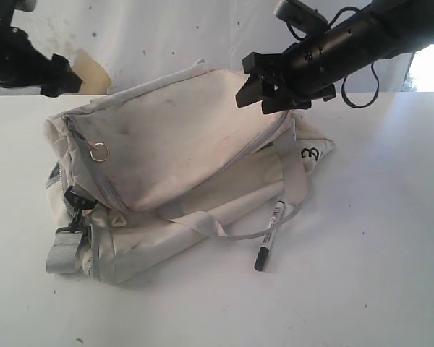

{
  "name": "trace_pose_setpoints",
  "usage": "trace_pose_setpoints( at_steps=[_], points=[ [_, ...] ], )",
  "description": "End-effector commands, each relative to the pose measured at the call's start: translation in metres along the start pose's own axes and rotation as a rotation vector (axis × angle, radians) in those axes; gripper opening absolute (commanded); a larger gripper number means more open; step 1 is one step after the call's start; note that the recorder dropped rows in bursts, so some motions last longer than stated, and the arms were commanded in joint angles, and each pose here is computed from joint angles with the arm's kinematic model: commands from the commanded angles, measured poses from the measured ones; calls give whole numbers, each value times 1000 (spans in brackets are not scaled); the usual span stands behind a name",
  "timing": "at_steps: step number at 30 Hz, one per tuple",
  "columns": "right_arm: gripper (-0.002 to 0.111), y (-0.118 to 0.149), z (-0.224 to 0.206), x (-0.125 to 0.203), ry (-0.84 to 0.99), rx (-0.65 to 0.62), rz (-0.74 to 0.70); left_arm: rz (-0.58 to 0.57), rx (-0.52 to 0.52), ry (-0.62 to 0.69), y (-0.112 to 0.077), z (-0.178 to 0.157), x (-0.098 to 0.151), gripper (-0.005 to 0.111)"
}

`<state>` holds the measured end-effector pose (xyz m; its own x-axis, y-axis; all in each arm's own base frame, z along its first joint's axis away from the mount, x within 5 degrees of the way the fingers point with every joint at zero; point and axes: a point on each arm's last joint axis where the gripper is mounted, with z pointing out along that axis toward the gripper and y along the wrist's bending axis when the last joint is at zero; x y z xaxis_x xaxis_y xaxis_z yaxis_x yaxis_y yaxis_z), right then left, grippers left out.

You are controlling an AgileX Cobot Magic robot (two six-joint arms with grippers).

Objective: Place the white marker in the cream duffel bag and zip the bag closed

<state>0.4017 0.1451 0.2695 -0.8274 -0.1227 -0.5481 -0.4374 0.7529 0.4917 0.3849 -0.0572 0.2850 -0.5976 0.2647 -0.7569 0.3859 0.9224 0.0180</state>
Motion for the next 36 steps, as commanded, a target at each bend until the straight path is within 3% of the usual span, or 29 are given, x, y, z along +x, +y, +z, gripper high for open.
trace_pose_setpoints(
  at_steps=[1, 10, 23, 27, 30, 36],
  points=[
    [52, 9, 0, 1, 6, -19, -13, -205, 47, 52, 13, -2, 10, 90],
    [52, 46, 21, 9, 38, -68, -168, -574, 197, 58, 35, 7, 22, 90],
    [52, 91, 43, 18, 10, -97, -276, -818, 330, 118, 39, 44, 41, 90],
    [52, 106, 50, 22, -8, -104, -351, -837, 345, 140, 39, 51, 46, 88],
    [52, 115, 58, 25, -28, -102, -416, -842, 344, 139, 40, 52, 47, 77],
    [52, 128, 83, 34, -48, -87, -473, -831, 348, 135, 40, 52, 47, 37]
  ],
)
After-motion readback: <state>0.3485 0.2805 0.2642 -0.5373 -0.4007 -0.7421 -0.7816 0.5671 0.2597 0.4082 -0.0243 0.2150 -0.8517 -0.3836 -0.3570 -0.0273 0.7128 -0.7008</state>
